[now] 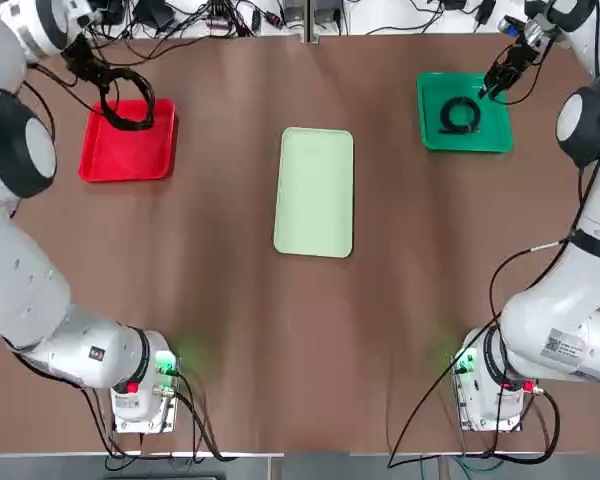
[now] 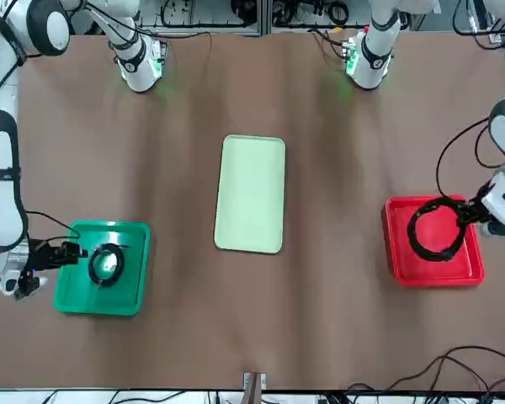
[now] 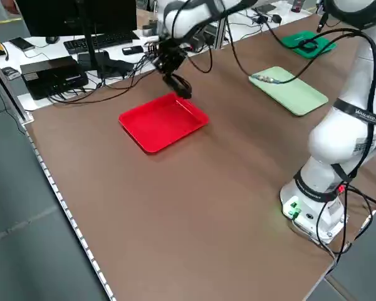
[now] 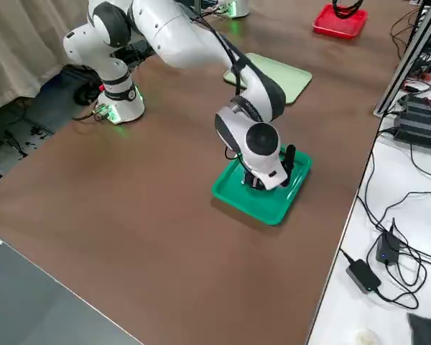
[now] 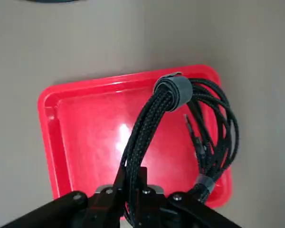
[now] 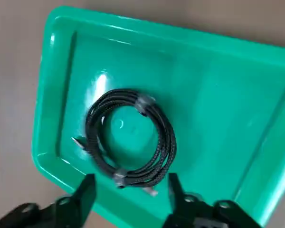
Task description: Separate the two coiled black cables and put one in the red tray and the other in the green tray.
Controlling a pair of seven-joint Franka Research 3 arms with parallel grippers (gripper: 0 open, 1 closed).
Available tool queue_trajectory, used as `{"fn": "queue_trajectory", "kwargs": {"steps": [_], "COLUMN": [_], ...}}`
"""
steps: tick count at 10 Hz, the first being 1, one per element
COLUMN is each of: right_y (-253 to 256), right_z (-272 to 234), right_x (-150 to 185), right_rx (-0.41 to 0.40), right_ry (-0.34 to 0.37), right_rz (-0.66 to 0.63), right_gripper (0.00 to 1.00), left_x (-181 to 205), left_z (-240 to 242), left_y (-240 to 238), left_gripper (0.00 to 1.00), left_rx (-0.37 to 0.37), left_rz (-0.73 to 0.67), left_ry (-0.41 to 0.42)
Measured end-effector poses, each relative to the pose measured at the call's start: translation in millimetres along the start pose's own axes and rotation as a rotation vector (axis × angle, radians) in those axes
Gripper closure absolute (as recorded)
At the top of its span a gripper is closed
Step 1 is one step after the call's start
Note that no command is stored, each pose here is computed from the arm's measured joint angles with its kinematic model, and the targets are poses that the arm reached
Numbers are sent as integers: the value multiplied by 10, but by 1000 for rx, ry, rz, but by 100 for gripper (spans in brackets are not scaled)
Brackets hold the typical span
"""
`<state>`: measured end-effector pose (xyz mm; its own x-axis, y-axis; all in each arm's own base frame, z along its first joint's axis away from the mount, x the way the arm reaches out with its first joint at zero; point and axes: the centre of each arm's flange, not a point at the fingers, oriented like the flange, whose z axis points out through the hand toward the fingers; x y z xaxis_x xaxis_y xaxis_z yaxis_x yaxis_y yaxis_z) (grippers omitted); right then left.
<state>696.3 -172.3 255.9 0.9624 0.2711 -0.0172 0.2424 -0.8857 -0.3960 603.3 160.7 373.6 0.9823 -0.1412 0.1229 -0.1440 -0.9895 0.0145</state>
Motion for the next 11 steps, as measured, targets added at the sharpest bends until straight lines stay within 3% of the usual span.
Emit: {"fn": "queue_trajectory", "kwargs": {"steps": [1,2,4,7,10,11], "right_y": [36,64,-25,-689,-1575,-1875], "right_z": [-50,-127,-468,-1479,-2279,-2503], "right_x": [-11,-18,18,-101,-438,-587], "right_rx": [-21,-43,-91,-212,-198,-204], "right_ry": [-4,-3,29,-3,-40,-63], "right_rz": [-2,-4,-7,64,156,163], "right_gripper": [7,0,0,0,0,0], "left_x": [-83,-154,-146,-69,-34,-7], "left_z": [188,377,624,567,69,-196], "left_y": [-205,-350,-381,-409,-485,-355], "left_gripper": [89,89,87,43,0,0], "left_rx": [-36,-59,-78,-66,-28,-18], "left_rz": [22,38,50,63,53,27], "left_ry": [9,7,0,15,43,32]}}
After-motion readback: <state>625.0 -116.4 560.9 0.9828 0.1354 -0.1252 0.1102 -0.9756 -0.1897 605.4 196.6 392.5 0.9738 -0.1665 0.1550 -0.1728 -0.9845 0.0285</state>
